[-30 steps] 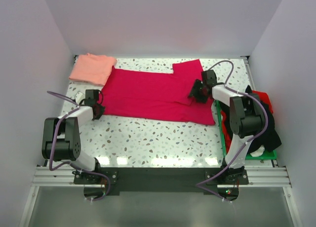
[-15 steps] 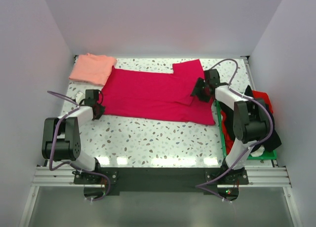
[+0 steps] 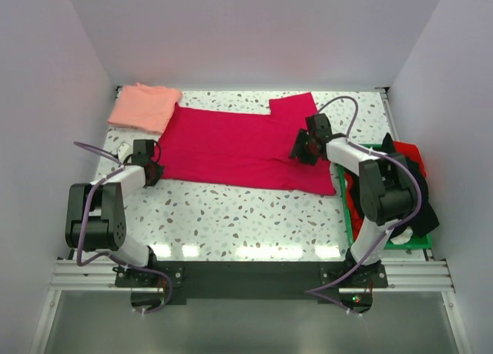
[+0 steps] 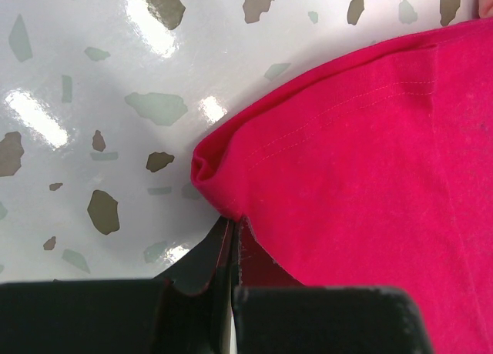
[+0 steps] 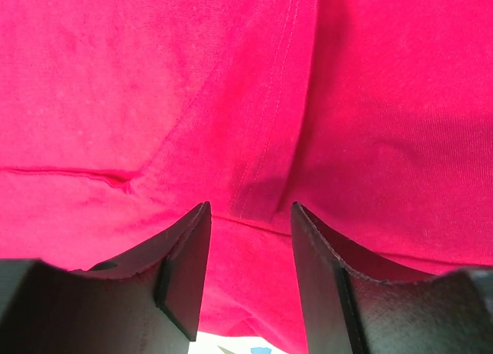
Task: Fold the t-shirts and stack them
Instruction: Fold the tshirt
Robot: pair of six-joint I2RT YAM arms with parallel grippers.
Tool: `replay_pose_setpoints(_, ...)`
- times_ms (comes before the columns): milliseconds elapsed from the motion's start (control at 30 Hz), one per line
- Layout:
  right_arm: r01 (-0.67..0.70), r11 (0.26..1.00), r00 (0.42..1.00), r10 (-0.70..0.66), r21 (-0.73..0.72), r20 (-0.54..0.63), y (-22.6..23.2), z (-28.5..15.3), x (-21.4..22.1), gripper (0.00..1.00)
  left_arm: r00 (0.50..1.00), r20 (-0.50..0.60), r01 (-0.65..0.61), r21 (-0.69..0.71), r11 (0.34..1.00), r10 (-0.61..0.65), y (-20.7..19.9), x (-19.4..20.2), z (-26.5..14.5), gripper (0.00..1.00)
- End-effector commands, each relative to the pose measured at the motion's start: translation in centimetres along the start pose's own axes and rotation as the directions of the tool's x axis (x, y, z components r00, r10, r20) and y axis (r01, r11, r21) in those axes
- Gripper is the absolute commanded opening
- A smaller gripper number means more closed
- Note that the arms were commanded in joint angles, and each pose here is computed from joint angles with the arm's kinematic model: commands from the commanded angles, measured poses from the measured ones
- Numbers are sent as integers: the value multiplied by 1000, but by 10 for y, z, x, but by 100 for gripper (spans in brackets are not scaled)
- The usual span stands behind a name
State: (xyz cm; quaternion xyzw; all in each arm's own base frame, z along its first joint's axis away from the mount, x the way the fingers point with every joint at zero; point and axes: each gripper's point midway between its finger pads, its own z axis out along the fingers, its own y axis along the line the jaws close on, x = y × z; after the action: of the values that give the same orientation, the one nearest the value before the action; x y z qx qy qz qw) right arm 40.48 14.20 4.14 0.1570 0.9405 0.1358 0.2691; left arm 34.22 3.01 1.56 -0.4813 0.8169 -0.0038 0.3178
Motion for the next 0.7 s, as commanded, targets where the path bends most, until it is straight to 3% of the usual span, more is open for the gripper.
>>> replay_pose_setpoints(0, -11, 1000, 1000, 11, 5, 28, 2, 7, -5, 48, 1000, 14, 0, 17, 1000, 0, -3, -5, 1, 0)
replay_pose_setpoints(133, -14, 1000, 1000, 14, 4, 21, 4, 11, -4, 38, 1000, 15, 1, 18, 1000, -1, -3, -6, 0, 0)
replay_pose_setpoints(400, -14, 1000, 1000, 14, 8, 19, 6, 14, -7, 33, 1000, 14, 2, 17, 1000, -2, -3, -5, 1, 0)
replay_pose_setpoints(667, -15, 1000, 999, 16, -12, 37, 19, 10, -24, 7, 1000, 12, 2, 15, 1000, -3, -3, -4, 2, 0)
